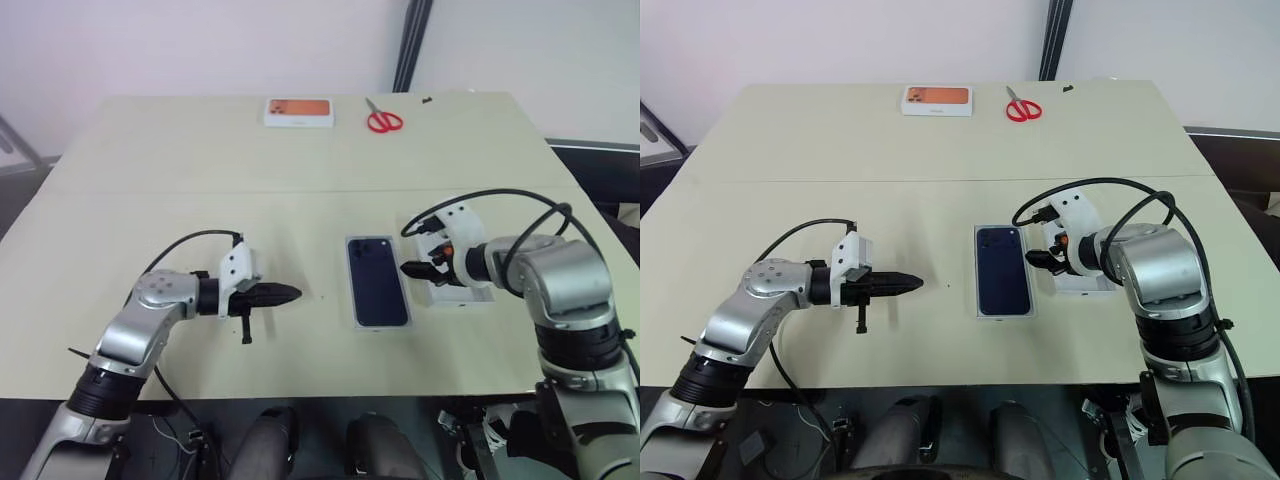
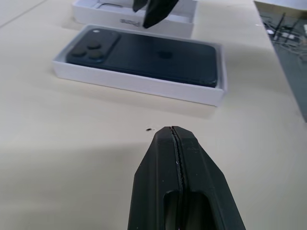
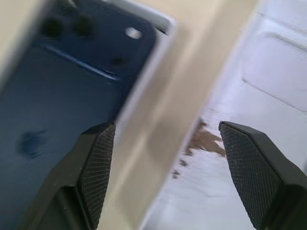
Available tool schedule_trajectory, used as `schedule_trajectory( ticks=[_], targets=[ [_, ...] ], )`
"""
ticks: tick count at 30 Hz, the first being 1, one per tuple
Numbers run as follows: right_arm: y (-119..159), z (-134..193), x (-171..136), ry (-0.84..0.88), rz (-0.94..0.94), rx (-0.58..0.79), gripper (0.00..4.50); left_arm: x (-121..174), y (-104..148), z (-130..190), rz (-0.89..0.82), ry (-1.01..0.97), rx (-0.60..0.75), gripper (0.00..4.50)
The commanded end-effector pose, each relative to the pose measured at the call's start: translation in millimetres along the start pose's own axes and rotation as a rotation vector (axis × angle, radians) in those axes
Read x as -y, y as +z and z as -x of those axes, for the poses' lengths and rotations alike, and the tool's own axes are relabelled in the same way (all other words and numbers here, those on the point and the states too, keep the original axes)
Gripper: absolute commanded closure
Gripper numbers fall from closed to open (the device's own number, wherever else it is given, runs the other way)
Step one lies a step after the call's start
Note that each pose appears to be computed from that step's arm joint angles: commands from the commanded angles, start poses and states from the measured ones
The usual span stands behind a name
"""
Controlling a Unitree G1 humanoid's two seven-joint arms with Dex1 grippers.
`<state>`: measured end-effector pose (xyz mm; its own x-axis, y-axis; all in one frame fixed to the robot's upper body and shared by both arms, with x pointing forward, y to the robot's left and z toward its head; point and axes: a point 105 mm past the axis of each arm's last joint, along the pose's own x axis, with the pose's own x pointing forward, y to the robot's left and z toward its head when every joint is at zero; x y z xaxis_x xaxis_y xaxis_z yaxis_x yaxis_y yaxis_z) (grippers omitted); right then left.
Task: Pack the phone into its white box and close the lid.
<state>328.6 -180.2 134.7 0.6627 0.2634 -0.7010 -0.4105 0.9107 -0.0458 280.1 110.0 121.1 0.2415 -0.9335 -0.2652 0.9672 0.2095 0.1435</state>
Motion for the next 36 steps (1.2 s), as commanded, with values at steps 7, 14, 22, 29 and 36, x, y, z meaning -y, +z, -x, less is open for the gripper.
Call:
schedule_trajectory(
  ticks=[7,14,22,29,36],
  targets=[
    [4.0,-5.7,12.3,-0.067,-0.113,0.016,3.22,9.4,9.8,-5.2,-0.032,-0.006,0.059,4.50],
    [31.6,11.7,15.6,-0.067,-0.119,0.131,4.45,4.0,8.3,-2.5,-0.021,0.050,0.071,4.50],
    [76.8,54.2,-60.0,0.609,-0.187,0.418,4.45,-26.5,5.6,25.4,0.019,0.255,0.092,4.50],
    [61.3,56.4,-148.9,1.000,-0.519,0.353,4.45,-52.3,13.7,44.4,-0.001,0.361,0.101,4.50],
    [45.9,33.5,-172.9,0.866,-0.810,0.280,4.45,-49.4,18.1,31.1,-0.051,0.309,0.079,4.50]
  ],
)
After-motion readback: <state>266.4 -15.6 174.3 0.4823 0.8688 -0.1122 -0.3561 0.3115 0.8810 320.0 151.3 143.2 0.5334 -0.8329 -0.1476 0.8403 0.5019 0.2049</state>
